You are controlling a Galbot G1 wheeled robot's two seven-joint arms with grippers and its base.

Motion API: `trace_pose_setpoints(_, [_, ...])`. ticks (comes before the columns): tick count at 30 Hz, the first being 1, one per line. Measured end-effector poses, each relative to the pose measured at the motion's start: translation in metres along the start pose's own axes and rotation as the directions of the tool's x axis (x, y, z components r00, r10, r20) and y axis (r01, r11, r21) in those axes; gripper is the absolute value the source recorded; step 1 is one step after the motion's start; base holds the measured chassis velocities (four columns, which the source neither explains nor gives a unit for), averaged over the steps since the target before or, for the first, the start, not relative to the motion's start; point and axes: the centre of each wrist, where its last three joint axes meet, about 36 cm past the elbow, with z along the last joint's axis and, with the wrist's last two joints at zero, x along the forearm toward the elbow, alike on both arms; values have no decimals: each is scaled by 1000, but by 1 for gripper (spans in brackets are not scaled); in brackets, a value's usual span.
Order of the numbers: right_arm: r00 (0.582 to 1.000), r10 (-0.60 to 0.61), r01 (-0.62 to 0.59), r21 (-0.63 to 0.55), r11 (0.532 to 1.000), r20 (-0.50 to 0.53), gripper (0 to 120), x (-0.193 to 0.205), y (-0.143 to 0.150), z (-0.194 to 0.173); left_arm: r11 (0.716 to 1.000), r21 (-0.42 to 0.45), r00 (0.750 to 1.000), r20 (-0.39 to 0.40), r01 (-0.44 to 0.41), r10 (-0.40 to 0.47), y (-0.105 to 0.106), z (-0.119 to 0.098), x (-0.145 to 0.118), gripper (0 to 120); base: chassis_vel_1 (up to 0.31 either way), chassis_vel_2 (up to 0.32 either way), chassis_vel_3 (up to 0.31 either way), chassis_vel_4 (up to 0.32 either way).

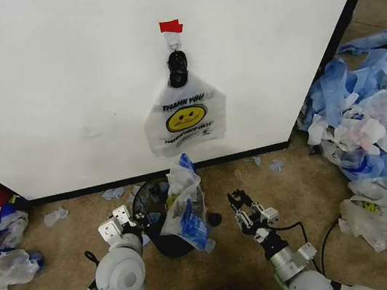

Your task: Pick up the garbage bag from the wall and place it over the trash bin.

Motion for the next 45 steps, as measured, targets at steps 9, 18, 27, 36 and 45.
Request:
trace_pose_setpoints(9, [1000,-6,6,-6,1000,5,34,0,3,-2,999,-30,1000,16,-23,23,0,1,21,36,0,0,0,0])
trace_pose_setpoints(18, [1000,-12,12,-15,1000,9,34,1,7,-6,998,-49,999,30,-32,34,2,3,32,70,0,0,0,0])
trace_pose_setpoints(27, [1000,-31,31,-49,998,-1,60,1,22,-21,996,-80,995,90,-45,53,5,0,40,98,0,0,0,0])
trace_pose_setpoints(36, [995,-64,59,-66,996,-81,88,1,37,-36,995,-88,992,120,-38,48,8,-3,38,100,0,0,0,0])
trace_pose_setpoints(45, [985,-66,66,-9,998,-157,98,14,32,-40,995,-92,991,132,-26,38,8,1,28,100,0,0,0,0])
